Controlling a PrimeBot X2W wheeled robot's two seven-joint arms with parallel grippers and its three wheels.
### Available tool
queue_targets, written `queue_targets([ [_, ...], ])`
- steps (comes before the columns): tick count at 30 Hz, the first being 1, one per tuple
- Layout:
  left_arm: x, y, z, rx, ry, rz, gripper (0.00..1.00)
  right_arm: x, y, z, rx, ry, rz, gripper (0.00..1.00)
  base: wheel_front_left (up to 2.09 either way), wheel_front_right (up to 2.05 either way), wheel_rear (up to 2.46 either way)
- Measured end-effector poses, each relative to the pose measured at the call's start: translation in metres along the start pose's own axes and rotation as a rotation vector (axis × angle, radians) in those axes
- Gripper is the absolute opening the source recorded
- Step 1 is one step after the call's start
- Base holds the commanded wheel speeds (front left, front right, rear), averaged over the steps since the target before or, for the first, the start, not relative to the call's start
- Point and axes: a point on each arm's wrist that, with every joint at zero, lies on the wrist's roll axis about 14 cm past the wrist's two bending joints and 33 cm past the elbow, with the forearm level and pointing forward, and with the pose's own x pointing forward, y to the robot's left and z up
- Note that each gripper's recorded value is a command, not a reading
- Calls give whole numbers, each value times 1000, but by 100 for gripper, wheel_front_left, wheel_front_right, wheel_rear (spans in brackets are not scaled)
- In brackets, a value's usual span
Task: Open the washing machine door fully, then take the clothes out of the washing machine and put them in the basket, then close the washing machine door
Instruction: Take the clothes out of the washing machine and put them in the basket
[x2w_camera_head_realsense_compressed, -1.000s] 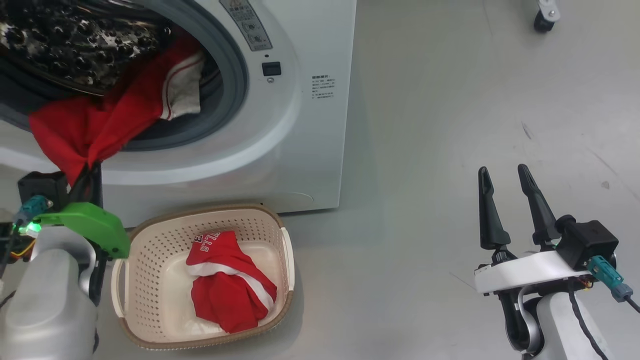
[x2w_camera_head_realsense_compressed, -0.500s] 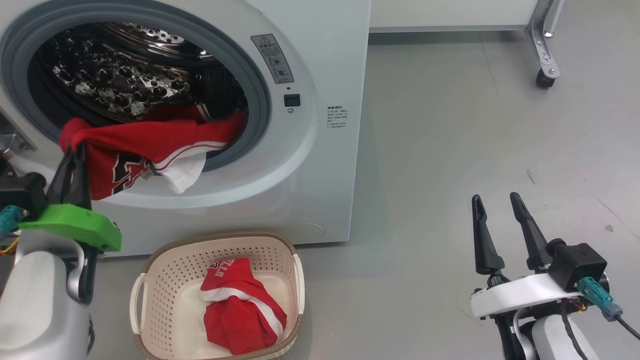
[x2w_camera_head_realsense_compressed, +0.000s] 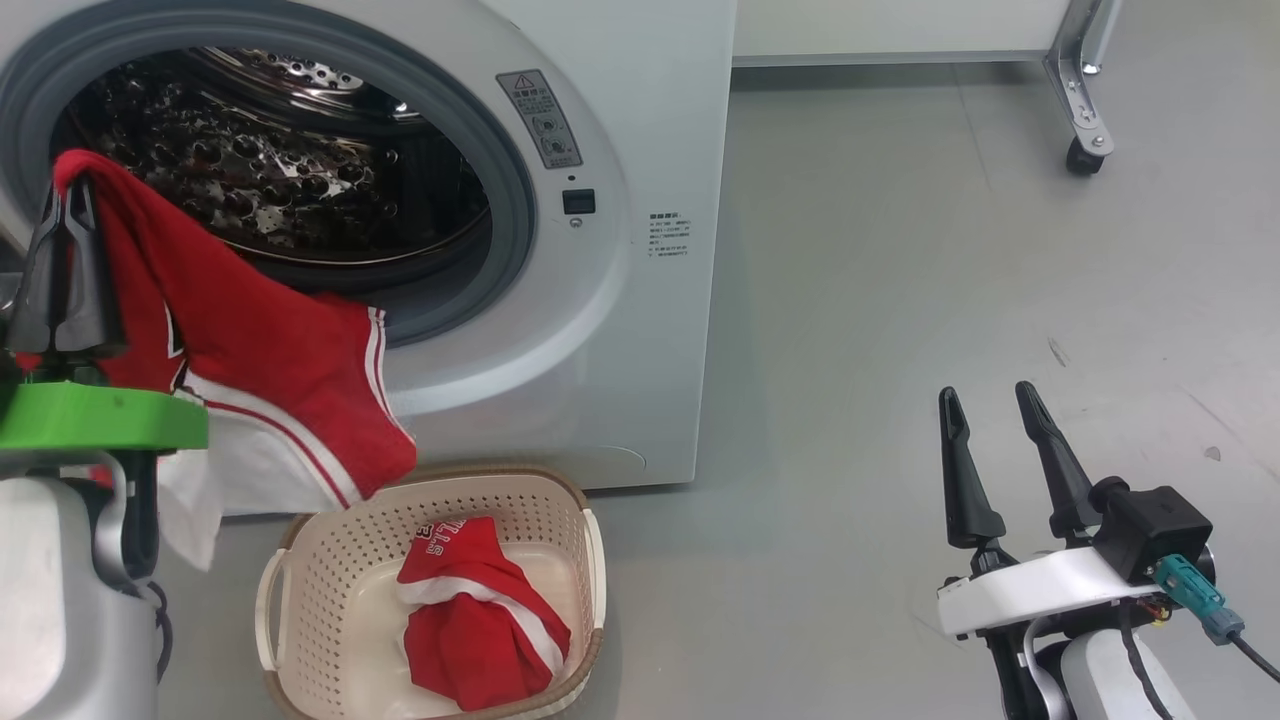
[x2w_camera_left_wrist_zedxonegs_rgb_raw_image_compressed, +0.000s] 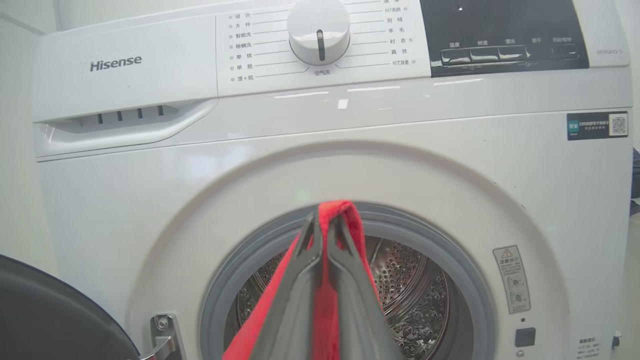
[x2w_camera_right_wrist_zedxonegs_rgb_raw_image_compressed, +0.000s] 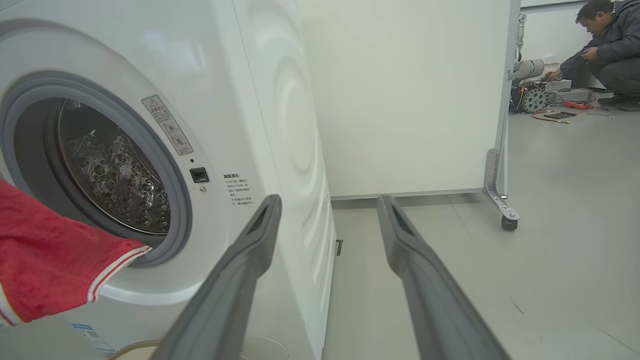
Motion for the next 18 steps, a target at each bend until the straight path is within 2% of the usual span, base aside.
queue_targets([
  [9,-13,-10,-19,-16,38,-13,0,0,-3,-3,12,8,-10,100,0,0,0],
  [18,-57,-22,-97,-25,288,-36,0,-1,-11,-10,15,26,-33,100,0,0,0],
])
